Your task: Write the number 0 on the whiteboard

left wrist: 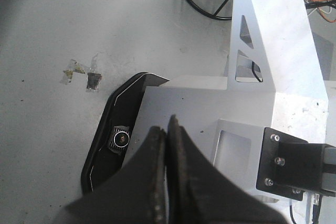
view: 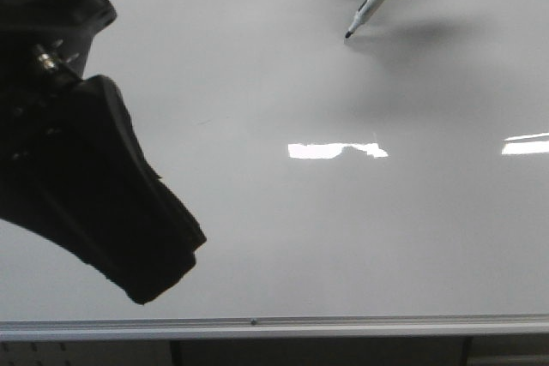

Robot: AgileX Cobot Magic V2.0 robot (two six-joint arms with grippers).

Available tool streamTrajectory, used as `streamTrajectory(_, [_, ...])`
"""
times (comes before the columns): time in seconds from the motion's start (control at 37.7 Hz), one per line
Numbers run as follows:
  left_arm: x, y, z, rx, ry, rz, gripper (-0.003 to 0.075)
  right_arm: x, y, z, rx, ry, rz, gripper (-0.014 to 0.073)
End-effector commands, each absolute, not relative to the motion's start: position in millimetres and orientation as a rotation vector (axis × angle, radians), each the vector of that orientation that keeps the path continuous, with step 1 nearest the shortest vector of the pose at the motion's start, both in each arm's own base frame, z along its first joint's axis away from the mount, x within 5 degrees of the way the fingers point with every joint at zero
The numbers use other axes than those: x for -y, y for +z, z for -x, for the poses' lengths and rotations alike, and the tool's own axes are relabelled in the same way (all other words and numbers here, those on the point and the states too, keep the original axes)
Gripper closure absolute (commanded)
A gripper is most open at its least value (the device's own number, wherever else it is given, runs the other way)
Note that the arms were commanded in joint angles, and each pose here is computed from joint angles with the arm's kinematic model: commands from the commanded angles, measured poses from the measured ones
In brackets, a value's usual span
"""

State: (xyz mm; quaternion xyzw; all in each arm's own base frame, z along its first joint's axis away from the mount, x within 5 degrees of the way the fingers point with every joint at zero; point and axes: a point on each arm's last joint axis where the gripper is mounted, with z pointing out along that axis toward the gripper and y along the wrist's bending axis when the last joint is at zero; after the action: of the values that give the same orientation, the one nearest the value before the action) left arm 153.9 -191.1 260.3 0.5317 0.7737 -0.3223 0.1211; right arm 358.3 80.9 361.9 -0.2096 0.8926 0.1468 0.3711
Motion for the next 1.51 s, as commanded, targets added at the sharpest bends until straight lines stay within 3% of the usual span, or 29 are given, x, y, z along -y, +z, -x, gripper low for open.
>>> streamTrajectory(0.0, [195.0, 278.8, -151.3, -2.191, -0.995, -1.506, 0.074, -80.7, 388.5, -355.3, -2.17, 0.371, 0.498, 0.0653])
streamTrajectory(0.82, [195.0, 278.8, -151.3, -2.191, -0.995, -1.506, 0.074, -82.4, 362.8, -364.7, -2.289, 0.377, 0.549, 0.0653])
streamTrajectory(1.49, [195.0, 278.8, -151.3, -2.191, -0.995, -1.506, 0.074, -68.2, 356.5, -364.3, -2.377, 0.184, 0.536, 0.0653])
